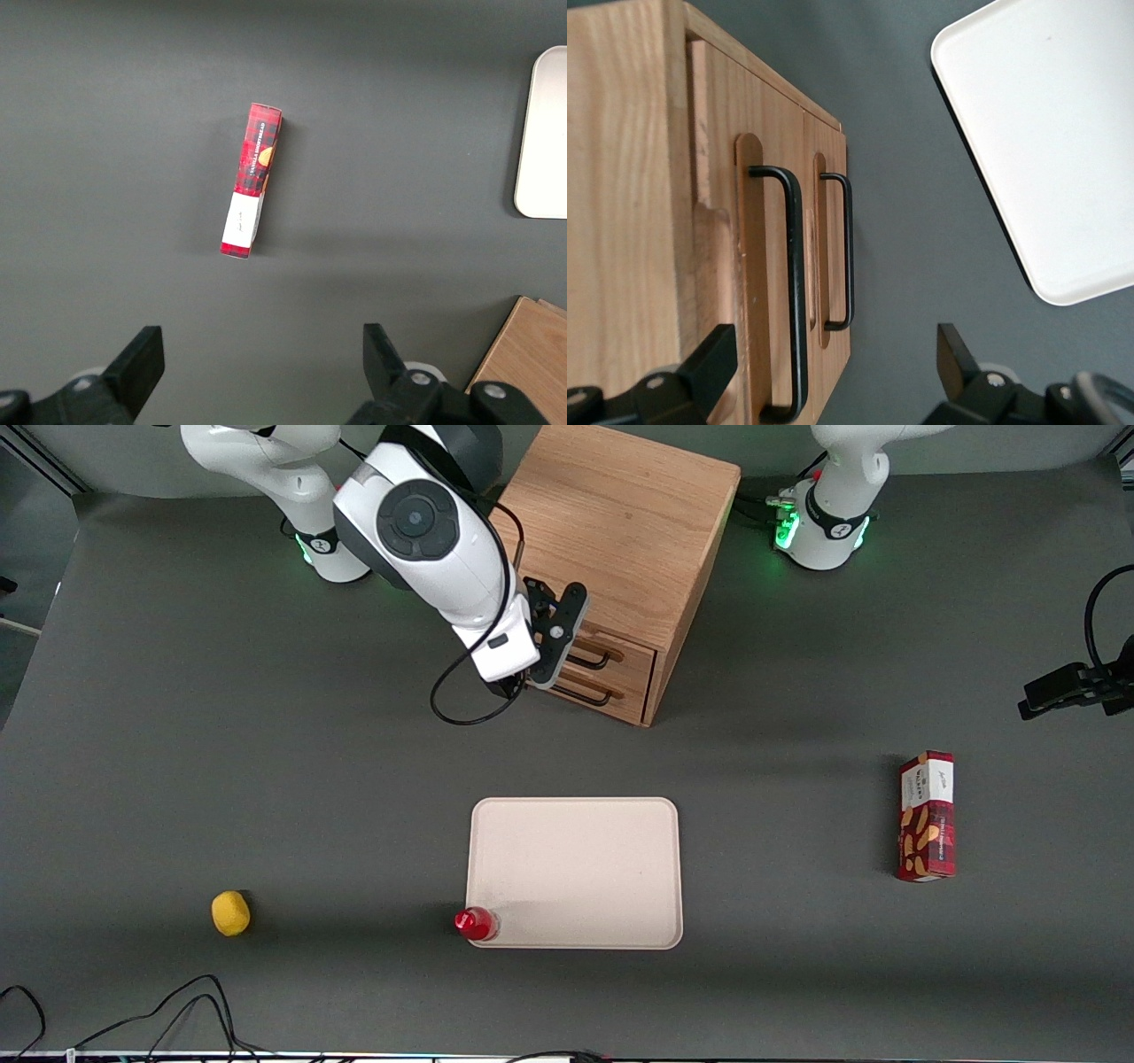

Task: Open upper drawer

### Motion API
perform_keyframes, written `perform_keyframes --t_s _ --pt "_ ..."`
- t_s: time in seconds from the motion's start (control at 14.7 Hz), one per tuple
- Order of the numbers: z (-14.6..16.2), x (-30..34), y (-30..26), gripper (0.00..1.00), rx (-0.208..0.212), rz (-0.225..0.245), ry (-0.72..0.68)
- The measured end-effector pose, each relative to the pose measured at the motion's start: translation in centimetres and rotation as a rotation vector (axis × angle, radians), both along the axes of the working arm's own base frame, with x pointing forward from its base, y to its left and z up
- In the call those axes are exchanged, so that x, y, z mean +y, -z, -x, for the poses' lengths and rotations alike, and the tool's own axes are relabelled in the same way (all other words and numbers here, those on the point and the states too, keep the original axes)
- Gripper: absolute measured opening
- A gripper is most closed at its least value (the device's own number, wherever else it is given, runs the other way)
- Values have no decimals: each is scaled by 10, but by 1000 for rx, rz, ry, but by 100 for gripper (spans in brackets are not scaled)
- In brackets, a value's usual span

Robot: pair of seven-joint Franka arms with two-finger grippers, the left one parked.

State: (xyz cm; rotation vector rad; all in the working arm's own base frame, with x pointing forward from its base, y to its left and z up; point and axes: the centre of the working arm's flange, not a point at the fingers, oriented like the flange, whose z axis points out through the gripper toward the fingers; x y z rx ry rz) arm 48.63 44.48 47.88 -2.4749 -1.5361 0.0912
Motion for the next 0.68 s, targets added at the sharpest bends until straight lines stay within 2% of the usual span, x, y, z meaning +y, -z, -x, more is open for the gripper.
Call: perform_keyframes --t_s 0.68 --pt "11 3 47 100 26 17 -26"
